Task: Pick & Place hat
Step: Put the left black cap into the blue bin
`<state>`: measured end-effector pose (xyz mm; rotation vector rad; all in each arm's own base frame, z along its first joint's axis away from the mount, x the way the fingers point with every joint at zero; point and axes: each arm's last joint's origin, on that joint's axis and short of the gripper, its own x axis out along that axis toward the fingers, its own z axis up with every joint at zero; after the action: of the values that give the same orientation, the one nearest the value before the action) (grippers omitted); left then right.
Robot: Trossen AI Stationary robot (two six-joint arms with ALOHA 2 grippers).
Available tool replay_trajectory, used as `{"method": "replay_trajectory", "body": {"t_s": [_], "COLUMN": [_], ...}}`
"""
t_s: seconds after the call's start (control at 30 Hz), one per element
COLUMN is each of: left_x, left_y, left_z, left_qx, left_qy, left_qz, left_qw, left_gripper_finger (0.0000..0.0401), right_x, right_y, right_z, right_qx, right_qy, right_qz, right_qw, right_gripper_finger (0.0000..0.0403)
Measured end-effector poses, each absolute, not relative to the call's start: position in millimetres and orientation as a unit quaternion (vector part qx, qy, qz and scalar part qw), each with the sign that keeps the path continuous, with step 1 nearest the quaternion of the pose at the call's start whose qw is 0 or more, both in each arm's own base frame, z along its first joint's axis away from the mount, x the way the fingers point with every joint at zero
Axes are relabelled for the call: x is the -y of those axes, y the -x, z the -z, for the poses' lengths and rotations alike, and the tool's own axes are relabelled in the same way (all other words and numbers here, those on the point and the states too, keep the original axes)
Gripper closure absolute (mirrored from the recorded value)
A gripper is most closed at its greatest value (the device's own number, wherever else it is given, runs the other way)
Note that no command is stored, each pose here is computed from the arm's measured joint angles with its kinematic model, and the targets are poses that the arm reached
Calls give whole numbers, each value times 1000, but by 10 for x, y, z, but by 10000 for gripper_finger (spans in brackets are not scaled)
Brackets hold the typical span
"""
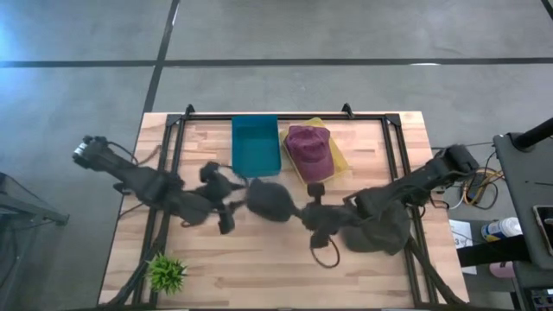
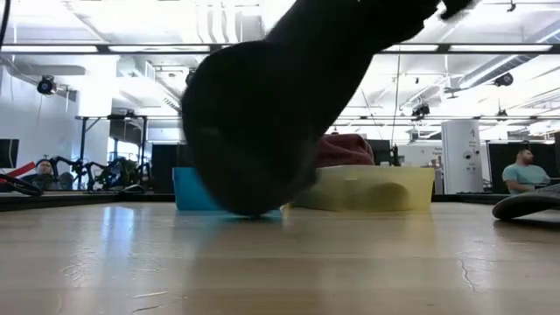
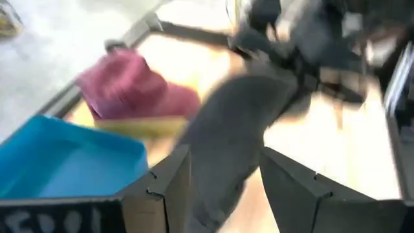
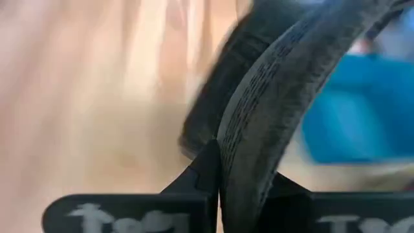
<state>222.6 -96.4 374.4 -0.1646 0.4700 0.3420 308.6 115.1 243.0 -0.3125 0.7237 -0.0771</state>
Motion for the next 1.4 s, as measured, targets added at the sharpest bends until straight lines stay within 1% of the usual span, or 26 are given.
{"method": "replay_trajectory", "body": {"t_s": [0.1,0.2,0.3,0.4,0.43,0.5,0.63,0.9,1.0,1.1,1.23,1.4], "left_x": [903,843,788,737,727,719,756,989,1043,1060,1048,963], "left_y": [-2136,-2141,-2212,-2333,-2388,-2508,-2789,-3343,-3483,-3543,-3552,-3403], "left_z": [-3928,-3994,-3974,-3910,-3875,-3781,-3554,-3006,-2826,-2705,-2647,-2779], "left_qx": [-192,-186,-202,-224,-235,-262,-309,-381,-404,-421,-432,-439], "left_qy": [94,85,75,87,91,96,89,50,26,-3,-31,-70], "left_qz": [-187,-193,-184,-166,-157,-138,-97,11,35,43,33,-25], "left_qw": [959,960,959,956,955,950,942,923,914,906,901,895], "left_gripper_finger": [223,223,223,223,223,223,223,223,223,223,223,223], "right_x": [-1212,-1270,-1341,-1417,-1441,-1485,-1539,-1589,-1617,-1629,-1680,-1706], "right_y": [-3098,-3122,-3145,-3124,-3111,-3088,-3059,-3131,-3163,-3162,-3136,-3103], "right_z": [-2569,-2638,-2670,-2662,-2660,-2667,-2684,-2827,-2889,-2888,-2888,-2862], "right_qx": [-399,-421,-419,-413,-410,-402,-391,-358,-340,-338,-334,-336], "right_qy": [357,518,622,693,711,733,753,771,774,777,780,772], "right_qz": [43,33,10,-23,-35,-51,-67,-64,-61,-64,-62,-58], "right_qw": [844,744,662,590,570,546,524,524,530,527,525,536], "right_gripper_finger": [389,389,390,390,390,390,390,390,390,390,390,390]}}
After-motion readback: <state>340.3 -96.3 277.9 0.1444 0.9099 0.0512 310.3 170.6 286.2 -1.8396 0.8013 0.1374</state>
